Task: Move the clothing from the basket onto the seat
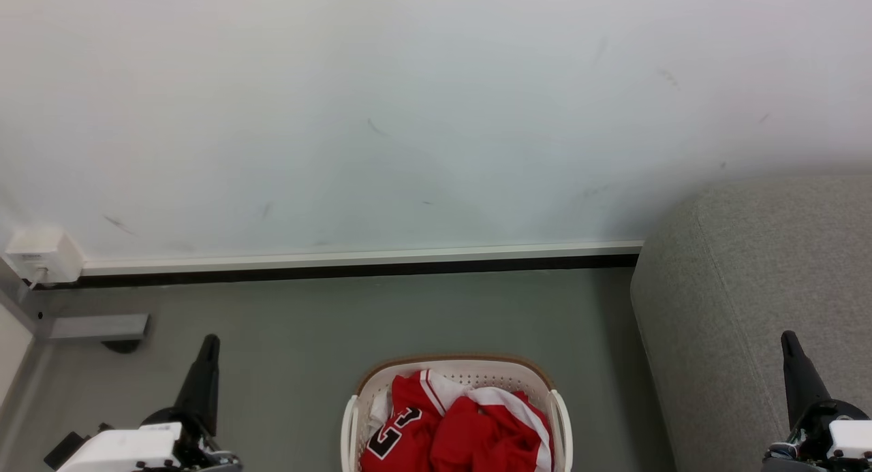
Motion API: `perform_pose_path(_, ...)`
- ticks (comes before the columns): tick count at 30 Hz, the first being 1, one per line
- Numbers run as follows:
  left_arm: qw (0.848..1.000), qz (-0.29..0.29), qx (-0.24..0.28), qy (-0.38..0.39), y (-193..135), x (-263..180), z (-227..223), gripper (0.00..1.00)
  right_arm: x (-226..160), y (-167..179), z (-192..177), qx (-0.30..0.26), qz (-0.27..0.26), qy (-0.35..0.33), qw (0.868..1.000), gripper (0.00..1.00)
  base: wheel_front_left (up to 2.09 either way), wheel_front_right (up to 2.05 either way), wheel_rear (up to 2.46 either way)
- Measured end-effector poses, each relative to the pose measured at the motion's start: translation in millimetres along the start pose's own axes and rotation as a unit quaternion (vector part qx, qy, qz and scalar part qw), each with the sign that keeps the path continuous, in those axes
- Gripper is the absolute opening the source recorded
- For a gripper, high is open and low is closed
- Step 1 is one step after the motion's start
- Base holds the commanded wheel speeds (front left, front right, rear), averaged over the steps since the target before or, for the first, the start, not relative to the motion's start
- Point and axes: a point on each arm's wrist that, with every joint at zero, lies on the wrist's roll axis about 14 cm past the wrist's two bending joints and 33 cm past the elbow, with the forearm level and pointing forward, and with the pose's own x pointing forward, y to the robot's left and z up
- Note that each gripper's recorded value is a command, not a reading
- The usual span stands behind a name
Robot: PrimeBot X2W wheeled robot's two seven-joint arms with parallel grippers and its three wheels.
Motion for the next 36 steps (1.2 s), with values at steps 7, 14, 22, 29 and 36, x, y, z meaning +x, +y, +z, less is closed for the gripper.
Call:
perform_pose_path(7,1.000,0.000,0.000,0.000,0.0,0.0,0.0,0.00,0.0,0.0,0.1,0.000,0.000,0.000,1.000,0.00,0.00,0.00,0.00)
perform_pose_path(14,1.000,0.000,0.000,0.000,0.0,0.0,0.0,0.00,0.0,0.0,0.1,0.000,0.000,0.000,1.000,0.00,0.00,0.00,0.00)
perform_pose_path(22,1.000,0.000,0.000,0.000,0.0,0.0,0.0,0.00,0.0,0.0,0.1,0.000,0.000,0.000,1.000,0.00,0.00,0.00,0.00)
perform_pose_path(29,1.000,0.000,0.000,0.000,0.0,0.0,0.0,0.00,0.0,0.0,0.2,0.000,0.000,0.000,1.000,0.00,0.00,0.00,0.00)
perform_pose_path(36,1.000,0.000,0.000,0.000,0.0,0.0,0.0,0.00,0.0,0.0,0.2,0.000,0.000,0.000,1.000,0.00,0.00,0.00,0.00)
